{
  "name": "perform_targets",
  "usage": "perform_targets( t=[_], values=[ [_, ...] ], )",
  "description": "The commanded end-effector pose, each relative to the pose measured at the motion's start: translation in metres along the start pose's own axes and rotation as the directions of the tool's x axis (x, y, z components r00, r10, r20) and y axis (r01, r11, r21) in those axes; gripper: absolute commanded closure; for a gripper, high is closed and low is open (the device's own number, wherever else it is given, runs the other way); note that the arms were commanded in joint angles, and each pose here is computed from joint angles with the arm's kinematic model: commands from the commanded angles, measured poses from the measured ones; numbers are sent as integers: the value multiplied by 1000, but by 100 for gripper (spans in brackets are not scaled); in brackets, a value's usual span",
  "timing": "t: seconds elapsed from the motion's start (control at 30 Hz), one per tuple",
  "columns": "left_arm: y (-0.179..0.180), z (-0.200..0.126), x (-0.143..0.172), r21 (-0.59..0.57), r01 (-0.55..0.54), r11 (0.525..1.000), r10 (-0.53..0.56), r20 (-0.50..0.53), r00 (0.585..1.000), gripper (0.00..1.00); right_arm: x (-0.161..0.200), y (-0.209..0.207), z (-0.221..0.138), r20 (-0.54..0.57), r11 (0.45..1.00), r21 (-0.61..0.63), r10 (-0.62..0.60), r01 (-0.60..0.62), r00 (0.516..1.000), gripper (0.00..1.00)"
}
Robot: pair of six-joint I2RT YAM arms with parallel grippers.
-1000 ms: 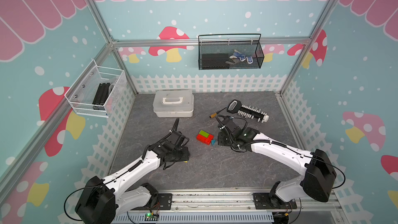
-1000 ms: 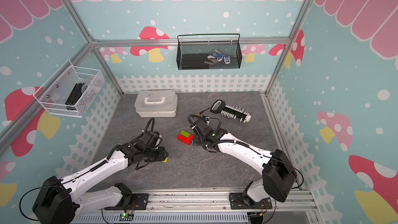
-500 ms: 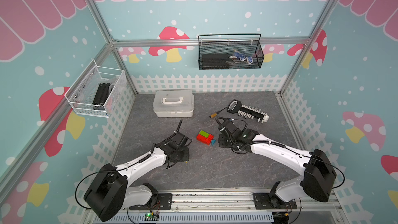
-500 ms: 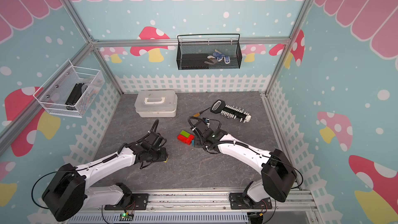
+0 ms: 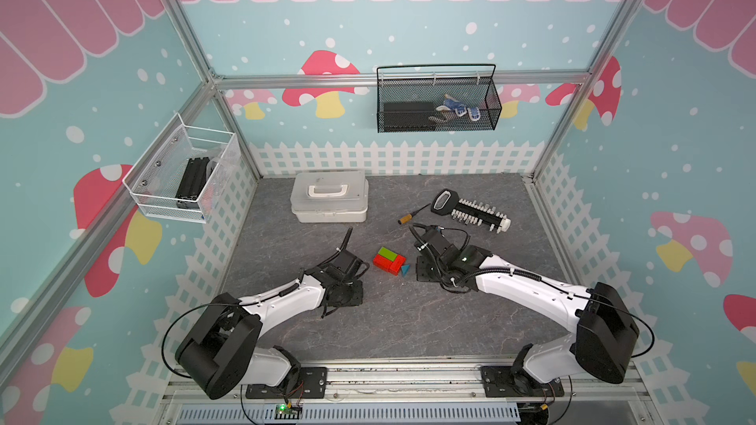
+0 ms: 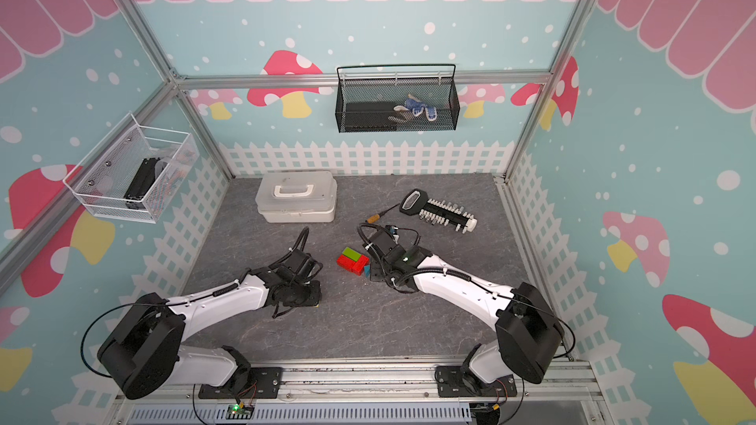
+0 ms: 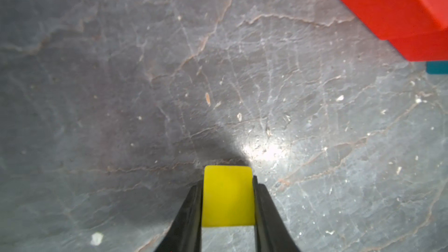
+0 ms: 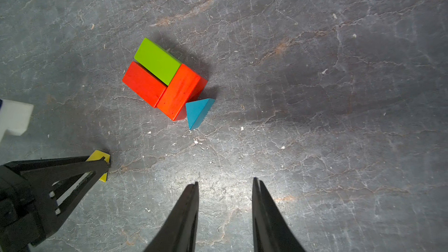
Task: Assemble a piece of candy with building blocks
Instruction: Pick up the building block from the center of the board.
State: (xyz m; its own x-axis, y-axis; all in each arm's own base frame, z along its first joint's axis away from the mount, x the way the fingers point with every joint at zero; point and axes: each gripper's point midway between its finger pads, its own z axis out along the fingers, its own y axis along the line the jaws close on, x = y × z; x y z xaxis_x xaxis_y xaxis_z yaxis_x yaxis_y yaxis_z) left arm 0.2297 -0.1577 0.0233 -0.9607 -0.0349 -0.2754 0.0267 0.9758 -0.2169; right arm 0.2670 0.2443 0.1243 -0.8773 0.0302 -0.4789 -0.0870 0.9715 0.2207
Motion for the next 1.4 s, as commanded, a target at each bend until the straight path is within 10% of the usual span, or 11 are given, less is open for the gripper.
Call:
perform_targets(
  t=[0.0, 0.17, 0.3, 0.73, 0.93, 1.37],
  values=[
    [-5, -10, -7, 22, -2, 1000, 1, 29, 1000, 81, 0, 0, 0, 1, 1000, -3, -14, 14, 1000, 64],
    [-42, -55, -40, 250, -25, 968, -22, 184, 983, 82, -9, 37, -6, 42, 977, -184, -105, 111, 994, 64],
    [-75, -106, -64, 582, -50, 812, -130, 263, 956, 85, -20, 74, -40, 224, 868, -399, -221, 296, 949, 63],
    [-132, -154, -54, 873, -121, 473, 96, 86, 992, 87, 30, 78, -86, 654, 457, -314, -532, 832, 539, 34],
    [-142, -165, -48, 887, -151, 436, 157, 90, 983, 87, 39, 76, -86, 691, 398, -238, -572, 886, 443, 32],
    [-159, -138, -27, 872, -146, 467, 242, 33, 970, 87, 29, 95, -101, 736, 361, -242, -537, 901, 413, 32]
  ],
)
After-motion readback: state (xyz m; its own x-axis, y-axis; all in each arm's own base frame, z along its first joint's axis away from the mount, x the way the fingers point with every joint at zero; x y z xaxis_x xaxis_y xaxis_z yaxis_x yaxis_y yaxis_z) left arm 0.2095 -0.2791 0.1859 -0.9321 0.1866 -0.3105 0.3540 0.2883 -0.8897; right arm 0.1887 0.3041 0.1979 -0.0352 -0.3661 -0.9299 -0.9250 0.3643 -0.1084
